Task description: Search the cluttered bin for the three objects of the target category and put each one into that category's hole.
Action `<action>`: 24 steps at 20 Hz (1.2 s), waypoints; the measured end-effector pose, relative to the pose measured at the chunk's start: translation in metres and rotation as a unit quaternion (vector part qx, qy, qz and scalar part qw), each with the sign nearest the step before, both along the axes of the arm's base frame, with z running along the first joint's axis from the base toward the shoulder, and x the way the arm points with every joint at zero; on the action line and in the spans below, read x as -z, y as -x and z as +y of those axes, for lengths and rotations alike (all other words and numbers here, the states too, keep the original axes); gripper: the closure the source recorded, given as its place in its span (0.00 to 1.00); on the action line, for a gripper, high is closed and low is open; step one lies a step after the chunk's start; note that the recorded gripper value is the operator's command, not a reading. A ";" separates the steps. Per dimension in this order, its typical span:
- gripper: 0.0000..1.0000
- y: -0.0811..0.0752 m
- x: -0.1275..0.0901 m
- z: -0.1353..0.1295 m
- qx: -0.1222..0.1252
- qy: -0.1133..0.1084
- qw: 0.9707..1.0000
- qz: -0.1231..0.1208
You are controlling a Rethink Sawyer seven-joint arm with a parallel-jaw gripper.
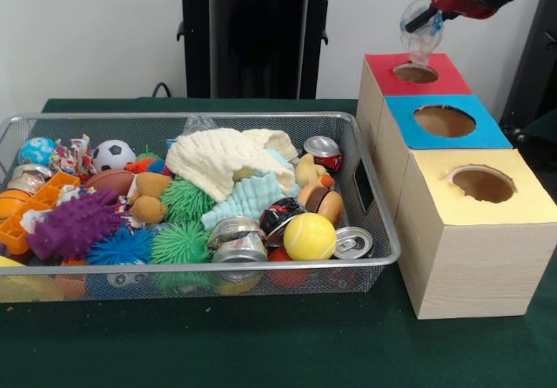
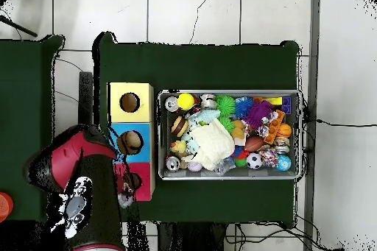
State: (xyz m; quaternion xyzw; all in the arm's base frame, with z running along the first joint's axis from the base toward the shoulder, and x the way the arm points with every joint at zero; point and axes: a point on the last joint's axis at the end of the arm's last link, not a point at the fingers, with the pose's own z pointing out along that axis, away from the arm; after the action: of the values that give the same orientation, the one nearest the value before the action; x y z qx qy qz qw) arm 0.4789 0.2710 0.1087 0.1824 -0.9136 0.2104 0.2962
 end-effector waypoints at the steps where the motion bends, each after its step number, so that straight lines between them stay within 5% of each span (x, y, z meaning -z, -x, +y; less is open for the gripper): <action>1: 1.00 -0.001 -0.001 0.002 -0.001 0.000 1.000 0.000; 12: 1.00 -0.028 -0.026 0.024 0.002 0.003 1.000 -0.003; 24: 1.00 -0.074 -0.045 0.012 0.028 -0.008 0.999 -0.035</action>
State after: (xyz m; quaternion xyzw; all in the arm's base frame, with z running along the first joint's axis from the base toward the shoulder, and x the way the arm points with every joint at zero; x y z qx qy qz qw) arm 0.5531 0.2834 0.1533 0.1518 -0.9297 0.2015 0.2682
